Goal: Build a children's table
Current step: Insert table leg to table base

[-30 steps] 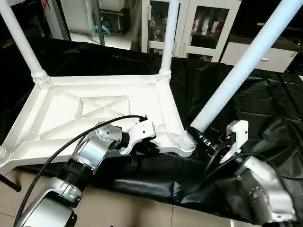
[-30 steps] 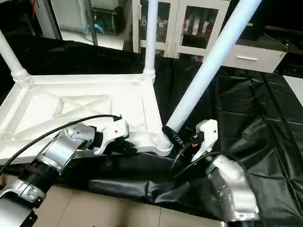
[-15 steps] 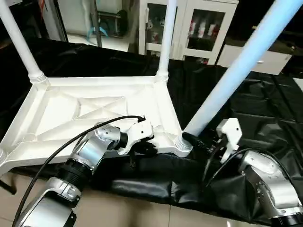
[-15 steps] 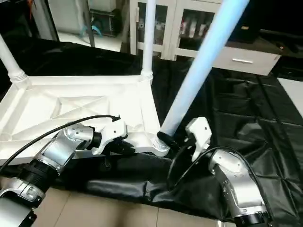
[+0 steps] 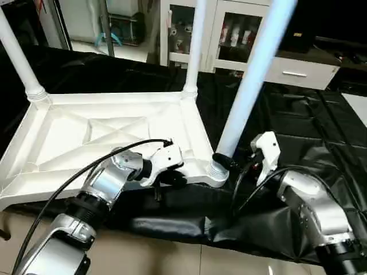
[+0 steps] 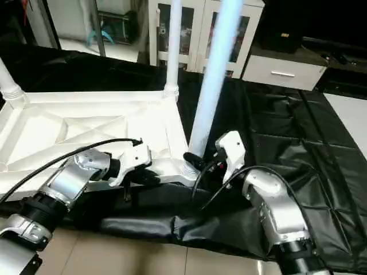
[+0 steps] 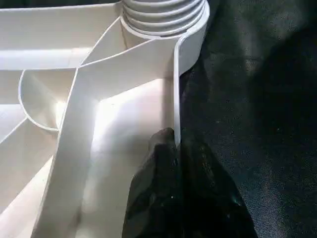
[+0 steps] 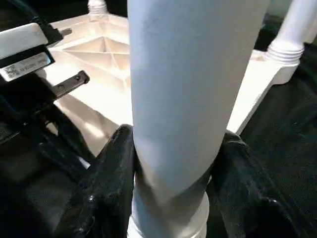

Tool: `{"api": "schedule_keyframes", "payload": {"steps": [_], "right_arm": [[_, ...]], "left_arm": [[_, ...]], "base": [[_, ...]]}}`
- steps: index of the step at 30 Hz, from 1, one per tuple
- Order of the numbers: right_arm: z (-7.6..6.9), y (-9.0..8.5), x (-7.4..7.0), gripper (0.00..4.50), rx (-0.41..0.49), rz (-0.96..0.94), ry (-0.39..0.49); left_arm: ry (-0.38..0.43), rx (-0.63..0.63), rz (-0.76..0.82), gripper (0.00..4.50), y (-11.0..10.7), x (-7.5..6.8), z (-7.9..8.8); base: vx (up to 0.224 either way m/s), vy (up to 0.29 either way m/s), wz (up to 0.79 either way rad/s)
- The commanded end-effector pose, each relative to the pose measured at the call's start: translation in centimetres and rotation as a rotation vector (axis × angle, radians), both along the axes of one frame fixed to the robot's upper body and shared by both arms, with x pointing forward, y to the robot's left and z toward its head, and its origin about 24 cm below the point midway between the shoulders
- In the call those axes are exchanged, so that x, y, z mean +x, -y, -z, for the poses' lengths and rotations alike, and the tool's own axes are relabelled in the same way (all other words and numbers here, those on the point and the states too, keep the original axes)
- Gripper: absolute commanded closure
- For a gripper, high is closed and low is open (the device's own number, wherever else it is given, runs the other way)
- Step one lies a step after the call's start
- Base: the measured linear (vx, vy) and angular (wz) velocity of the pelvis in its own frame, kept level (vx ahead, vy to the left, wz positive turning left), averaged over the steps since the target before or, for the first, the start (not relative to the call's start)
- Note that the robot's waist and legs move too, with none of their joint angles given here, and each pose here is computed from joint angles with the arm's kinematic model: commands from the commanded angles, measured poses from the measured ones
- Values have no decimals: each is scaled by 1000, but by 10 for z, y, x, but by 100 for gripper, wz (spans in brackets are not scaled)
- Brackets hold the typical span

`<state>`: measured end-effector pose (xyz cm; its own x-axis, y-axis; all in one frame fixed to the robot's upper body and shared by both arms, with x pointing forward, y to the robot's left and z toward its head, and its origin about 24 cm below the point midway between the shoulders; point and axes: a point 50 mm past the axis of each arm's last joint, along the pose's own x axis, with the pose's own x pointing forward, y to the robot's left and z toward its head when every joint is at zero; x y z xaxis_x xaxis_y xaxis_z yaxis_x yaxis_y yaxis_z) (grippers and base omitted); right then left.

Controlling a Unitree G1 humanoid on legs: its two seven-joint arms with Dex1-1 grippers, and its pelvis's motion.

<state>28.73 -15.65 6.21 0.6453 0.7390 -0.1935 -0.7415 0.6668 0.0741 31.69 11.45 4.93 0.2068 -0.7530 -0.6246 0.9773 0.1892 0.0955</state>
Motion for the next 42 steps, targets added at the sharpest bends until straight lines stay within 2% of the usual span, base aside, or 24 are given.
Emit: {"api": "schedule_keyframes", "payload": {"steps": [1, 5, 14, 25, 28, 35, 38, 42], "right_arm": [[49, 22, -14, 268, -103, 66, -303], [48, 23, -15, 268, -148, 22, -317], [66, 18, -31, 268, -178, -6, -367], [73, 19, -31, 268, -187, 74, -339], [72, 20, -24, 268, -192, 147, -304], [65, 20, 7, 268, -184, 433, -215], [59, 18, 18, 268, -153, 528, -178], [57, 14, 25, 268, -135, 580, -169]], "left_arm": [[10, -12, 28, 450, 4, 1, -4], [22, -9, 19, 450, 5, 2, -5], [32, -4, 20, 450, 5, 3, -6], [32, 4, 28, 450, 3, 3, -4], [34, -3, 19, 450, 3, 3, -3], [28, -6, -38, 450, 16, 3, 1], [43, -1, -105, 450, 26, 6, 0], [52, -33, -162, 450, 44, 8, -6]], "base": [[0, 0, 0], [0, 0, 0], [0, 0, 0], [0, 0, 0], [0, 0, 0], [0, 0, 0], [0, 0, 0], [0, 0, 0]]}}
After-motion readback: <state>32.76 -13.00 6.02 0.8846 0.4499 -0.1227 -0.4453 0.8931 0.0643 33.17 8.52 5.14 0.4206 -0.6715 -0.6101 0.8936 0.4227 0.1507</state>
